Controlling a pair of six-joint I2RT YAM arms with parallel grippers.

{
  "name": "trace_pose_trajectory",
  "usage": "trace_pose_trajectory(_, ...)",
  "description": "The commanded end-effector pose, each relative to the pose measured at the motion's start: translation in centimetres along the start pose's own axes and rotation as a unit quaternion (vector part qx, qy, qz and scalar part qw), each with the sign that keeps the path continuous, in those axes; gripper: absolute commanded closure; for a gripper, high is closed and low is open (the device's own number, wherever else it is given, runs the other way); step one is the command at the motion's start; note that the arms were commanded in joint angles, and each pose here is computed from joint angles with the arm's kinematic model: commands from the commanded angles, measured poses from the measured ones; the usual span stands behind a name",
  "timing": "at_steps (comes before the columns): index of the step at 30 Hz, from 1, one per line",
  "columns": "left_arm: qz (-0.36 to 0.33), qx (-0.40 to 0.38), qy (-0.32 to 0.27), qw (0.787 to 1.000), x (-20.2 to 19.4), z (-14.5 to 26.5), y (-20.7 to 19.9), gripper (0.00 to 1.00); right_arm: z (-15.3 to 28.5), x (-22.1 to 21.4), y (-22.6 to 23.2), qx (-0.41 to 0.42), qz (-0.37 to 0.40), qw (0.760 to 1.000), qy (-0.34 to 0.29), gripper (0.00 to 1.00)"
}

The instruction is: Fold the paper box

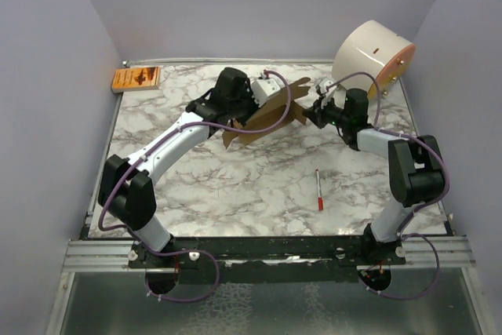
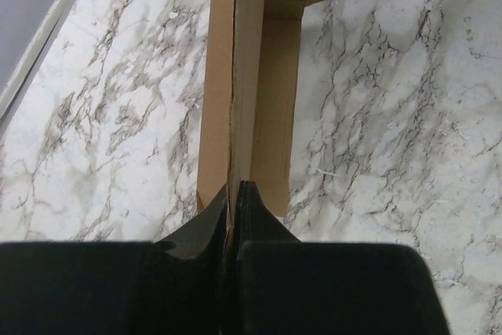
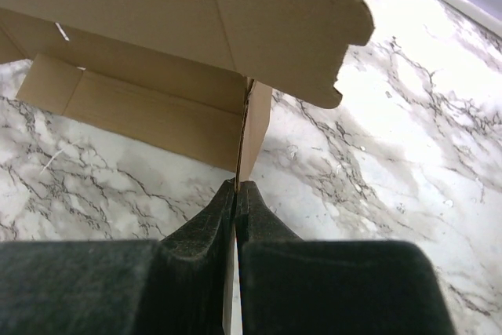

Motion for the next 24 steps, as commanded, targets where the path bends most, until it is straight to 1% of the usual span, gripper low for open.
trace_pose_trajectory(1, -0.012, 0.020, -0.008, 1.000, -0.1, -0.2, 0.4, 1.00, -0.3, 0.5, 0.0, -0.031, -0.014, 0.999, -0.018, 0.99)
trace_pose_trajectory(5, -0.011, 0.005, -0.006, 1.000, -0.3, -0.3, 0.1, 1.00, -0.4, 0.1, 0.2, -0.017, -0.015, 1.000, -0.011, 0.98)
trace_pose_trajectory(10, -0.011, -0.014, 0.008, 1.000, -0.8, -0.6, -0.3, 1.00, -0.3, -0.4, 1.0, 0.020, -0.002, 1.000, -0.007, 0.96)
trace_pose_trajectory(12, -0.011, -0.021, 0.009, 1.000, -0.9, -0.5, -0.4, 1.00, -0.3, -0.5, 1.2, 0.027, 0.003, 1.000, -0.006, 0.93)
trace_pose_trajectory(14, -0.014, -0.027, 0.009, 1.000, -1.0, -0.5, -0.6, 1.00, -0.3, -0.4, 1.3, 0.045, 0.014, 0.999, -0.008, 0.86)
trace_pose_trajectory(16, -0.015, -0.032, 0.010, 0.999, -1.1, -0.4, -0.7, 1.00, -0.3, -0.3, 1.4, 0.061, 0.016, 0.998, -0.011, 0.81)
trace_pose_trajectory(22, -0.018, -0.041, 0.012, 0.999, -1.2, -0.4, -0.9, 1.00, -0.4, -0.3, 0.9, 0.114, 0.014, 0.993, -0.011, 0.74)
trace_pose_trajectory(24, -0.020, -0.045, 0.012, 0.999, -1.1, -0.4, -1.0, 1.00, -0.3, -0.5, 0.6, 0.126, 0.005, 0.992, -0.015, 0.69)
Point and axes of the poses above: each gripper's point midway between its finger pads, its own z axis back along the fingers, its own y axis along the line the jaws close on, x = y × z, the point moved 8 cm from there along z, back along the fingers, and after that the axes turned 15 degrees about z, right-handed, at the moved point
